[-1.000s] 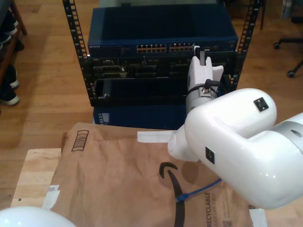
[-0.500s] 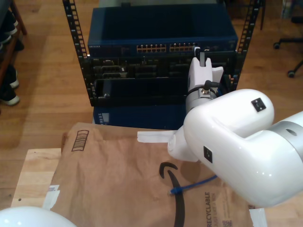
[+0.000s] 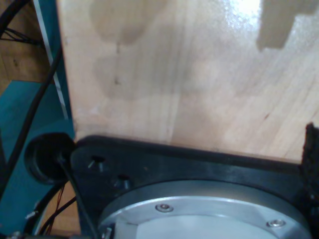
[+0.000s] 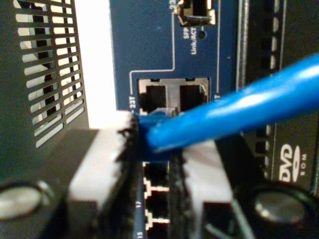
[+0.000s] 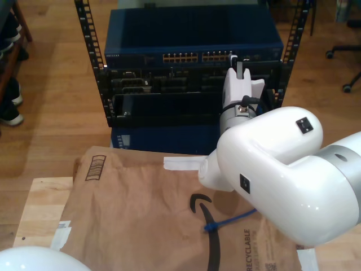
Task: Grab the cable and plug it in
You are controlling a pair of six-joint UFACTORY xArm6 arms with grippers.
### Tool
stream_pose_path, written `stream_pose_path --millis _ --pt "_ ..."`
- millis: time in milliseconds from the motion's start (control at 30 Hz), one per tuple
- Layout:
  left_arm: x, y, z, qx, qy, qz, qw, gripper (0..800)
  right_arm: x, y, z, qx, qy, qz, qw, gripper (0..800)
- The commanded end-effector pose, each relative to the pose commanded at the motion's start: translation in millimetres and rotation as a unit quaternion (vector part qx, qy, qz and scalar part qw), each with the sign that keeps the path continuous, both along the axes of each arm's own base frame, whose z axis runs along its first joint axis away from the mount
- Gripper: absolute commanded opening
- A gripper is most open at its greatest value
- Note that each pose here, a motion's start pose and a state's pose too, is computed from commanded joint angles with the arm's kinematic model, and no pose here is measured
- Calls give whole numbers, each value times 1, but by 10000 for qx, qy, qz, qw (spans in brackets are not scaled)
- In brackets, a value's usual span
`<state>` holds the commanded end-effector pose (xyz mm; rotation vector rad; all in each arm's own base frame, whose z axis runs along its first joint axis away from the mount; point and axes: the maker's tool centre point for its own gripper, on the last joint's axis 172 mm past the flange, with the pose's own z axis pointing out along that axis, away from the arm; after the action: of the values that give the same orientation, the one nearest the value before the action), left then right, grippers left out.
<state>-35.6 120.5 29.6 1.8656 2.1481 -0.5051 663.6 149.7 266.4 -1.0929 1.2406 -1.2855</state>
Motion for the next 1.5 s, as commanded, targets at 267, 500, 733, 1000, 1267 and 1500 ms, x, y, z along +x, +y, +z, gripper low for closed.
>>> stream_pose_path --millis 267,500,733,1000,1267,1500 --pt "0 -1 0 -8 -1 0 10000 799 -1 -3 2 3 -44 -35 10000 0" --pt "0 0 0 0 0 0 10000 799 1 -4 5 20 -72 -40 10000 0" --pt "0 0 0 0 0 0 10000 799 1 -3 6 23 -86 -42 10000 0" --pt "0 0 0 0 0 0 10000 799 1 -7 6 30 -87 -65 9999 0" --pt "0 0 0 0 0 0 10000 799 0 -8 7 27 -80 -72 9999 0" --pt "0 0 0 0 0 0 10000 799 0 -7 8 30 -87 -65 9999 0"
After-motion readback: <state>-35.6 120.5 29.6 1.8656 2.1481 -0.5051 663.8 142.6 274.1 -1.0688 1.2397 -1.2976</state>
